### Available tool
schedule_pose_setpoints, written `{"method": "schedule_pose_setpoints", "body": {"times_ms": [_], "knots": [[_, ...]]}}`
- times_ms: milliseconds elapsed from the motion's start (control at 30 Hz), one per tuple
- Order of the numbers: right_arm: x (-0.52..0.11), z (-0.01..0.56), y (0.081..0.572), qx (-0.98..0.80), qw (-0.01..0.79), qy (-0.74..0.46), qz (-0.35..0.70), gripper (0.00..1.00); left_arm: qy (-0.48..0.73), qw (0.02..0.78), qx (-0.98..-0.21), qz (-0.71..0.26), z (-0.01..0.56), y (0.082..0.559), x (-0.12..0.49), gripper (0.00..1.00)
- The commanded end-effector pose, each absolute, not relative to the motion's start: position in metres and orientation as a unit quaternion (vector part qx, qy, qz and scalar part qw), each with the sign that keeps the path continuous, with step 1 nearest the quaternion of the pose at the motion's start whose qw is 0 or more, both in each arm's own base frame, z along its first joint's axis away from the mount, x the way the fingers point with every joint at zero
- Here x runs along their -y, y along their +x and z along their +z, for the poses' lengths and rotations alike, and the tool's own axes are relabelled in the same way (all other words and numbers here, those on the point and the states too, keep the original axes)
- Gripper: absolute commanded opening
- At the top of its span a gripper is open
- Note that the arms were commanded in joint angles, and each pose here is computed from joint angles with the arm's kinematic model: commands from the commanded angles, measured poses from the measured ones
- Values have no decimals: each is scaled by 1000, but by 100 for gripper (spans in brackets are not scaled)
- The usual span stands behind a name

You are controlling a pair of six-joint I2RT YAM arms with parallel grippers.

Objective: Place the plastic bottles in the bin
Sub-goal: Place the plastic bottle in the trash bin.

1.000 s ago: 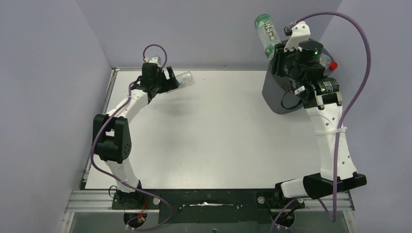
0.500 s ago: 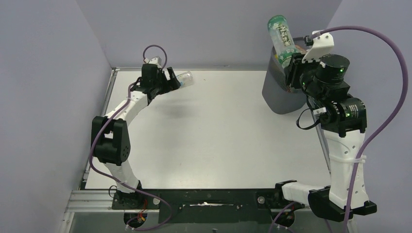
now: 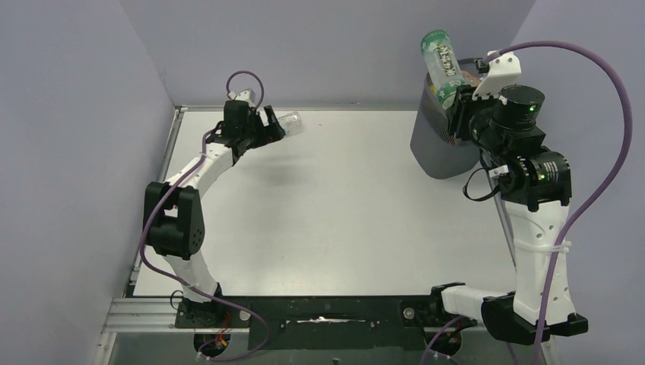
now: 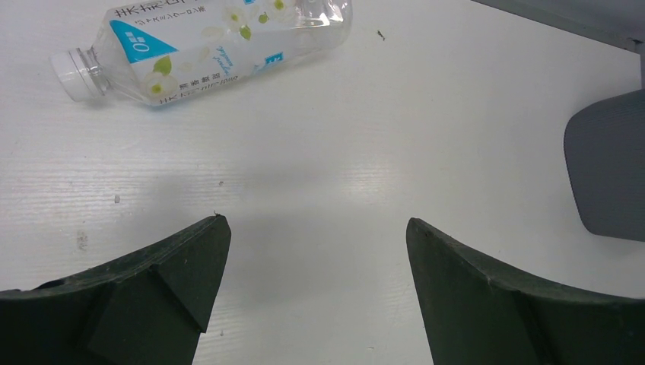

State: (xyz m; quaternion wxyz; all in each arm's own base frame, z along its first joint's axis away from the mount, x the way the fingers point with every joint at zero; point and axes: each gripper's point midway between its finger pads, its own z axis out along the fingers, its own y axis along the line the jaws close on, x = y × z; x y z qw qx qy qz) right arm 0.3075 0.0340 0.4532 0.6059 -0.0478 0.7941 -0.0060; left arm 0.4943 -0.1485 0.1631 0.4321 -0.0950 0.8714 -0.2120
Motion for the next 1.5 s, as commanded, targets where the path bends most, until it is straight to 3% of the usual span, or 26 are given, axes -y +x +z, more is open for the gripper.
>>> {"method": "schedule_pose_setpoints", "body": {"times_ms": [0,767,1267,1367,1467], "knots": [[-34,452,326,-791,610,-44,2,24,-85,477,-843,-236,201,501,154,87],[28,407,381,-840,533,51,89,24,-81,474,-844,-238,200,504,154,87],[32,379,402,-859,495,61,116,26,-82,471,-845,-238,196,503,155,87],[35,385,404,-857,499,63,112,37,-83,472,-845,-238,196,502,154,87],[35,387,404,-857,500,65,110,59,-82,473,-845,-237,197,502,154,87]]}}
